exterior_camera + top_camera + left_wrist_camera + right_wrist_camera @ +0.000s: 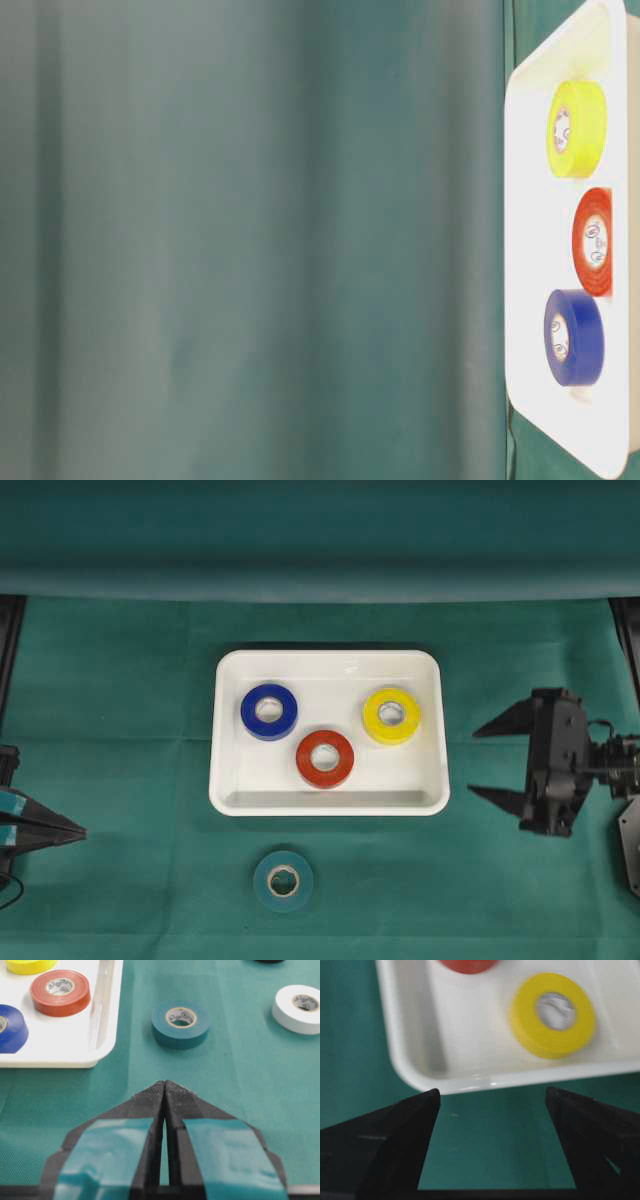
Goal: Put the tape into the white case with the right arm.
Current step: 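Move the right gripper down toward the black tape roll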
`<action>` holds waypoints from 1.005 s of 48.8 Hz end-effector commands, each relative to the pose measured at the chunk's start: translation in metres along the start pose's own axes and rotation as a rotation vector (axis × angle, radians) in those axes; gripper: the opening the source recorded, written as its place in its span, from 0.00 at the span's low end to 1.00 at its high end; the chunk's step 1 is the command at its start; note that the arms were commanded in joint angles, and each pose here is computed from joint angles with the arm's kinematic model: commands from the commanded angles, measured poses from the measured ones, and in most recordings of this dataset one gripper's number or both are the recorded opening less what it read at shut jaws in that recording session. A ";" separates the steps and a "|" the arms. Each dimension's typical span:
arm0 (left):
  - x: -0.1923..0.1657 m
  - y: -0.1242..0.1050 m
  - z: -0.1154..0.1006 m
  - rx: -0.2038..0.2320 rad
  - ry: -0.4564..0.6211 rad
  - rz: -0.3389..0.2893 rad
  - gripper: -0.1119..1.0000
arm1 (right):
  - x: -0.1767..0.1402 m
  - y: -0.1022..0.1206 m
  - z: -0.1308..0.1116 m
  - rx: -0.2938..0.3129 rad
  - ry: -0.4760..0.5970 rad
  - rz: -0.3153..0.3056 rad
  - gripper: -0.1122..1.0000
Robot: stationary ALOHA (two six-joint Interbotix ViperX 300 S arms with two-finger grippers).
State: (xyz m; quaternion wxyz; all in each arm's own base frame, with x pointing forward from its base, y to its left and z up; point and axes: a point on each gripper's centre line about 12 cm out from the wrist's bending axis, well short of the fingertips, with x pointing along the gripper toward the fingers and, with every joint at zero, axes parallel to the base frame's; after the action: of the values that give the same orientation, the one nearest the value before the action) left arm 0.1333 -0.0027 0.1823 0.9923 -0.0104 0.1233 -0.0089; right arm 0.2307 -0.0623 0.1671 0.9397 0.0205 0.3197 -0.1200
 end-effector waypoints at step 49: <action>0.000 0.000 0.006 0.001 -0.014 0.003 0.10 | -0.048 0.094 -0.050 -0.284 -0.063 0.414 0.61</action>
State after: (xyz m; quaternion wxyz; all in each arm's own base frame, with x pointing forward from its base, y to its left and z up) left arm 0.1333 -0.0027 0.1823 0.9923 -0.0104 0.1233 -0.0089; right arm 0.1849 0.0440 0.1494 0.9458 -0.0508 0.2981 0.1186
